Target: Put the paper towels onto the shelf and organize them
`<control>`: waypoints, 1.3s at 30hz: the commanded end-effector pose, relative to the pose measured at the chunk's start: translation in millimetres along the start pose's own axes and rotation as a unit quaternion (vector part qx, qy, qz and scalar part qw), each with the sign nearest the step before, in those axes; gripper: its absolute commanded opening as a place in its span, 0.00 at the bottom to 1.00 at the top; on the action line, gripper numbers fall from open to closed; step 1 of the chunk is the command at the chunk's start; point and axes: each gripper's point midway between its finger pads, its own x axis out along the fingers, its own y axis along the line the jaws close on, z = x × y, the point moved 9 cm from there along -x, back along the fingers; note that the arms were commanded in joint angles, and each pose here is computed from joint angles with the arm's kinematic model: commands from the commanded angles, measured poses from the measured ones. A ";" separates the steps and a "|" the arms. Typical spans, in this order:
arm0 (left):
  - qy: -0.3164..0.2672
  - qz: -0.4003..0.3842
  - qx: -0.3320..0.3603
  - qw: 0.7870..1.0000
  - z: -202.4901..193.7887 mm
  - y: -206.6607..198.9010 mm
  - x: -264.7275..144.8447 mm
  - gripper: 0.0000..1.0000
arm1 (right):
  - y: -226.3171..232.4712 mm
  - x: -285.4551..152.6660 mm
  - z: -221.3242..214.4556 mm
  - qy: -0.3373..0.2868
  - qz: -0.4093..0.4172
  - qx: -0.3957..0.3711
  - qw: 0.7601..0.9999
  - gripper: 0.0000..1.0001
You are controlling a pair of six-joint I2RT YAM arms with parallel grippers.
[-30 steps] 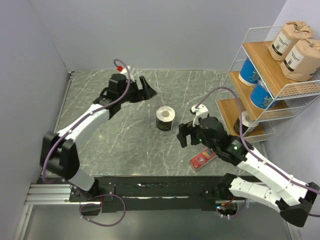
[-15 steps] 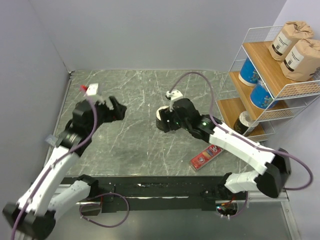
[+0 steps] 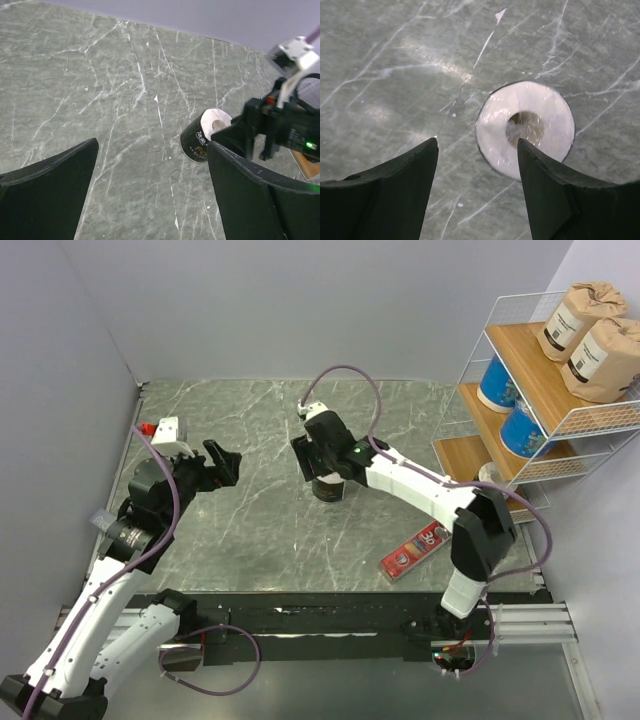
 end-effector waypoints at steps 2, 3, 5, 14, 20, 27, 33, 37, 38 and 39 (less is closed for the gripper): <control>-0.027 -0.008 -0.005 1.000 12.3 -4.8 -4.8 0.97 | -12.0 16.4 10.8 0.011 -0.037 -0.010 0.999 0.70; -0.029 -0.005 -0.006 1.000 12.8 -4.2 -5.0 0.96 | -11.9 18.6 8.7 0.015 -0.038 -0.010 0.999 0.69; -0.028 -0.004 -0.005 1.000 12.6 -4.2 -4.9 0.96 | -10.5 25.3 3.6 0.024 -0.035 -0.010 0.999 0.68; -0.028 0.002 -0.005 1.000 12.4 -2.8 -4.9 0.96 | -8.1 58.2 -14.7 0.063 -0.040 -0.030 0.997 0.64; -0.027 0.008 -0.004 1.000 12.1 -2.0 -3.9 0.96 | -12.3 61.5 -16.9 0.071 -0.066 -0.041 0.994 0.57; -0.027 0.008 -0.004 1.000 12.3 -2.2 -4.1 0.97 | -28.8 42.3 -12.1 0.055 -0.130 -0.077 0.987 0.42; -0.028 0.007 -0.003 1.000 12.6 -2.2 -4.5 0.96 | -71.8 25.6 -13.8 0.065 -0.232 -0.122 0.963 0.39; -0.030 0.008 -0.004 1.000 12.4 -2.0 -5.2 0.97 | -113.6 10.8 -19.2 0.071 -0.279 -0.113 0.951 0.39; -0.030 0.007 -0.004 1.000 12.4 -2.1 -5.2 0.97 | -130.1 8.9 -26.2 0.081 -0.297 -0.106 0.945 0.39; -0.030 0.007 -0.004 1.000 12.4 -2.1 -5.2 0.97 | -137.3 6.7 -27.9 0.082 -0.304 -0.105 0.943 0.39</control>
